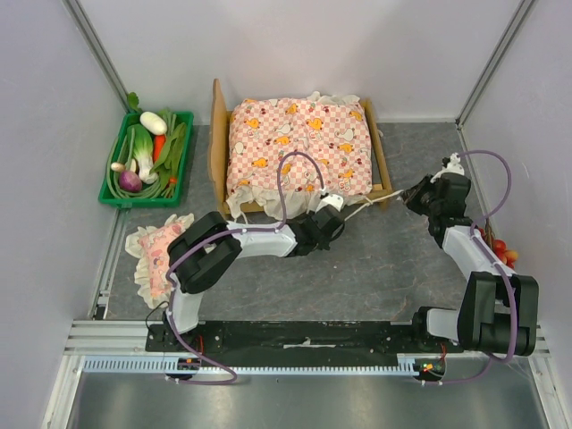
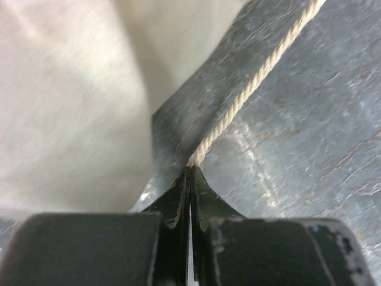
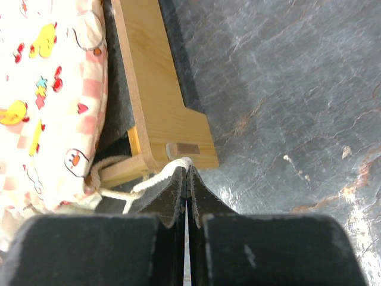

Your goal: Set up the pet bed

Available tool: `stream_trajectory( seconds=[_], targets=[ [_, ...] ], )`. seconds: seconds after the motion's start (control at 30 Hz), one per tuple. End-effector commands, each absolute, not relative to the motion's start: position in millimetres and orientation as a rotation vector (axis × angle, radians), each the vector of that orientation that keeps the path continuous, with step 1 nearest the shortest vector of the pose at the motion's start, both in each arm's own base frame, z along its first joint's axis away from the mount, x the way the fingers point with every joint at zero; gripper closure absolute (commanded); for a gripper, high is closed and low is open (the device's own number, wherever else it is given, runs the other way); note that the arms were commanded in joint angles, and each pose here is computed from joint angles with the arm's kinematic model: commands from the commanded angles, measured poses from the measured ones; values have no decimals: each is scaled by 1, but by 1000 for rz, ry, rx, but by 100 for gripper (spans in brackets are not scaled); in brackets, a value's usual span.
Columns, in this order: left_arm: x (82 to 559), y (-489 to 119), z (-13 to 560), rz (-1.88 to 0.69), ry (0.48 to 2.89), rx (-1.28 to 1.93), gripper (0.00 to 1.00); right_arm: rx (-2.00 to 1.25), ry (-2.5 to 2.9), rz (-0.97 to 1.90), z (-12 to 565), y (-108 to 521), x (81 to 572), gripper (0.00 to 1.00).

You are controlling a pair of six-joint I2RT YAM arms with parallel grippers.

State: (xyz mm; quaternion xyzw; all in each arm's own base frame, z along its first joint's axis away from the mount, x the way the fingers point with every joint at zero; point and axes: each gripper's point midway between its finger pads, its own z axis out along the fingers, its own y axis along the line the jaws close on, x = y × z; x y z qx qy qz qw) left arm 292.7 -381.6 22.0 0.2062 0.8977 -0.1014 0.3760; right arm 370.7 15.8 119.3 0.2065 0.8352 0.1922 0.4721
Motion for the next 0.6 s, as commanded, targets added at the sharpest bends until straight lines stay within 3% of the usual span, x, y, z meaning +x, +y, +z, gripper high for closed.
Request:
stream_trajectory(
  seconds=[0.0, 0.43, 0.57],
  targets=[
    [291, -367, 39, -263, 2279, 506, 98, 539, 1921, 396, 160, -6, 399, 100],
    [296, -333, 24, -176, 2328, 429, 98, 604, 1860, 368, 175, -25, 414, 100],
    [290, -348, 30, -273, 2312, 467, 98, 531, 1875, 419, 179, -12, 409, 100]
  ],
)
